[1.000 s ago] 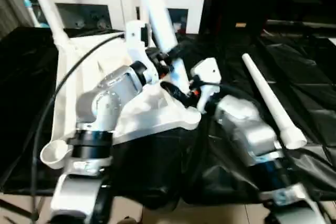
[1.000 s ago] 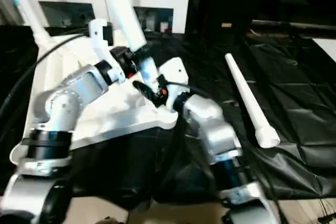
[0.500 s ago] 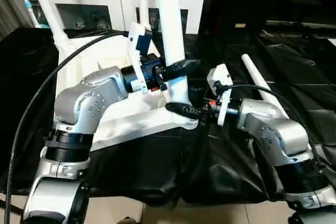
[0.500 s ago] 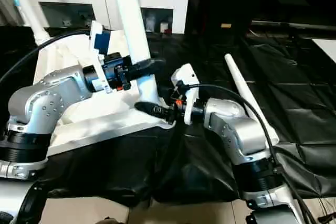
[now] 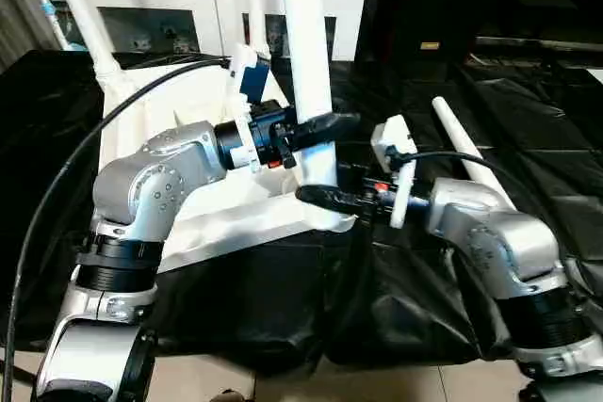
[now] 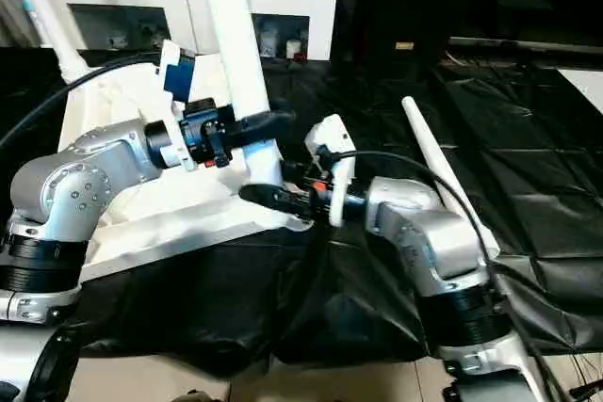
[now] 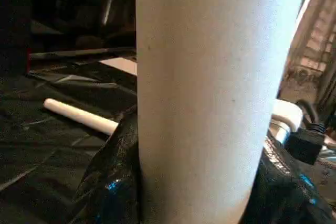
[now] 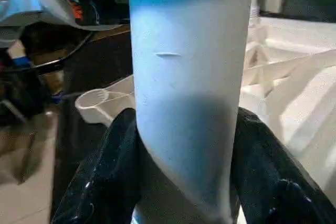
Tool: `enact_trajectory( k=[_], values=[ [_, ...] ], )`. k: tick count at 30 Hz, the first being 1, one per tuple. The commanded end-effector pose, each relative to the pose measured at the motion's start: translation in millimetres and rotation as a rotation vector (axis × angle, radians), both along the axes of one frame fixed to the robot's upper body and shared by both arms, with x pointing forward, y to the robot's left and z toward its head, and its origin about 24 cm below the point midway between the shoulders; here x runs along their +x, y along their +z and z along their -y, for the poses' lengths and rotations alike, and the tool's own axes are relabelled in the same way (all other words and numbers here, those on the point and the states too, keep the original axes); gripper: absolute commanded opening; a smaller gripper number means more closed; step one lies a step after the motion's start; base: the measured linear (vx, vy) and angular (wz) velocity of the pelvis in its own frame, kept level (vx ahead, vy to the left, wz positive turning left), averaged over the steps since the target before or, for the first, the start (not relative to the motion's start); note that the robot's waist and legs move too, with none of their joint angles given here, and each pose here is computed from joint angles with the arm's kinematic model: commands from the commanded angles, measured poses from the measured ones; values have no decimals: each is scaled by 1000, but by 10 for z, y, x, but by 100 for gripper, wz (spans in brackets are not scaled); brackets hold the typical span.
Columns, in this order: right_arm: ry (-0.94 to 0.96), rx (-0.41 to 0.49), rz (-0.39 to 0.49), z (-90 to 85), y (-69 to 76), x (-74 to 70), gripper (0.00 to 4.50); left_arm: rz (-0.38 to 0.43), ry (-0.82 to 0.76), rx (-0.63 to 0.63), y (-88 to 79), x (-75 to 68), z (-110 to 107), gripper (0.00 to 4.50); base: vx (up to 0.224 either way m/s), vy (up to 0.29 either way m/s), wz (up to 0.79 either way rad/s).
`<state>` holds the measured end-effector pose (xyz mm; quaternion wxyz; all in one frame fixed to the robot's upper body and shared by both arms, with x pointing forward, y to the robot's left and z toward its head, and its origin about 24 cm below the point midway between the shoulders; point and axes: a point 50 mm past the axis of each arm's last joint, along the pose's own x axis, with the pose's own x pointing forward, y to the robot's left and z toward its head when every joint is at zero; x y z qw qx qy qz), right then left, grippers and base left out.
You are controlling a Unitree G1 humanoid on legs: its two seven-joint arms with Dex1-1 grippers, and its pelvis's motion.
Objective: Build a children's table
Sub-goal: Pick table leg
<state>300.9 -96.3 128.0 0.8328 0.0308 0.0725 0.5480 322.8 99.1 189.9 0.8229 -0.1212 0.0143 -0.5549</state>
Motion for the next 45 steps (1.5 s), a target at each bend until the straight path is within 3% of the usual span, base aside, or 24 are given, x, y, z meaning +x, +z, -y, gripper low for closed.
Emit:
enact_trajectory(
  k=[1,7,9,11,15,17,21,22,28,29,33,35,38,41,45],
  values=[
    [-166,-30,56,87,22,136,200,-22,142,-4,-2,120,-40,263,0,0,0],
    [-323,-19,112,15,24,239,198,-60,299,-5,-44,219,-11,310,0,0,0],
    [-341,-43,133,-4,15,251,198,-66,328,-14,-49,239,-6,318,0,0,0],
    [-365,-125,229,-77,-6,261,197,-73,360,-51,-39,262,24,325,0,0,0],
    [-414,-149,273,-138,-30,287,197,-87,419,-84,-11,293,62,325,0,0,0],
    [-432,-166,286,-151,-42,303,197,-99,451,-91,-7,310,70,290,0,0,0],
    [-465,-142,282,-173,-31,322,197,-114,534,-100,-22,361,50,277,0,0,0],
    [-463,-147,288,-173,-33,321,197,-115,532,-100,-24,360,51,248,0,0,0],
    [-478,-153,308,-164,-48,332,197,-119,524,-105,-31,345,70,222,0,0,0],
    [-485,-152,312,-162,-49,337,196,-120,523,-108,-29,340,77,200,0,0,0],
    [-462,-108,308,-192,-24,334,196,-106,492,-110,-14,323,91,192,0,0,0],
    [-450,-66,279,-194,-2,326,252,-88,456,-106,4,302,95,189,0,0,0],
    [-369,4,222,-198,50,286,273,-45,349,-67,37,232,91,189,0,0,0],
    [-267,14,189,-169,82,234,298,18,212,16,32,127,82,188,0,0,0],
    [-140,-56,176,-103,43,165,313,61,69,70,39,9,64,188,0,0,0]
  ],
)
